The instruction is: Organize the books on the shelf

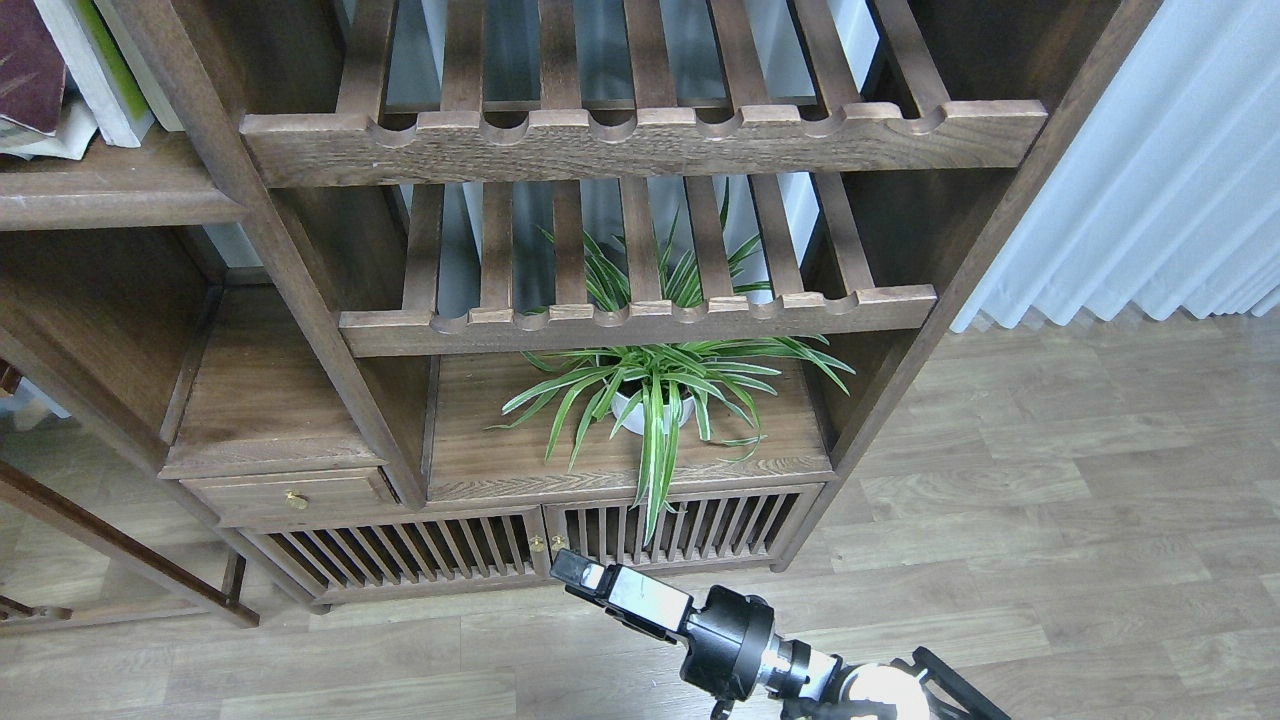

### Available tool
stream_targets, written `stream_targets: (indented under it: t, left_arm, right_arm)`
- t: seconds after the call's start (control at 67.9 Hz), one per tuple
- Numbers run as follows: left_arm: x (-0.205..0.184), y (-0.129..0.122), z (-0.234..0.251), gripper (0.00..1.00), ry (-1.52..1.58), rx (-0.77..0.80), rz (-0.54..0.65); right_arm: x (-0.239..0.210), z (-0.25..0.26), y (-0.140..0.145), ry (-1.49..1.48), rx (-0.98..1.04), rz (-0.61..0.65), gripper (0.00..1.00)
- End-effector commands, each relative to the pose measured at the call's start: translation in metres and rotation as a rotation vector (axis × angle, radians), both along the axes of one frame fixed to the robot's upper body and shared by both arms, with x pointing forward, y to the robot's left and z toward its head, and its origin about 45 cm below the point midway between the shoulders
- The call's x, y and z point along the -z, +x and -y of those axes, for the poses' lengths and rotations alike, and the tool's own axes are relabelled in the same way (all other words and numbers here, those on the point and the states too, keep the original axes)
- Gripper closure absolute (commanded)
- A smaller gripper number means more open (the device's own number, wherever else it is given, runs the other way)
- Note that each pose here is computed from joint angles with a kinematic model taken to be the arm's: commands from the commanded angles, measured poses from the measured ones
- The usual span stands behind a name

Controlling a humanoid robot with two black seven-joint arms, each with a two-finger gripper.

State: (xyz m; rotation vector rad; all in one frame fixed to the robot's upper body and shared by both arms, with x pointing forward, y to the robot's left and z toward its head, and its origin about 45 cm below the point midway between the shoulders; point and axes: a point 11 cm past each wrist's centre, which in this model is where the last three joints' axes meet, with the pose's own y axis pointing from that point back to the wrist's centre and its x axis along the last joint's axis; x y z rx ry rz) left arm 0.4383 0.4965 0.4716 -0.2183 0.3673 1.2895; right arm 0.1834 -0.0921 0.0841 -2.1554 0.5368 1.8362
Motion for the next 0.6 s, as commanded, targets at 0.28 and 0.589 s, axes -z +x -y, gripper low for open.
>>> stream_targets:
  t: [0.28, 0.589]
  left_arm:
    - [0.001, 0.007, 0.01, 0.15, 0.125, 0.01, -0.023]
    - [-0.009, 0.007, 0.044, 0.01, 0.155, 0.114, 0.008]
  right_arm:
    - [0.0, 0.0, 0.0, -0.002, -0.002, 0.001, 0.01]
    - [0.002, 0.0, 0.0, -0.006, -0.003, -0.004, 0.01]
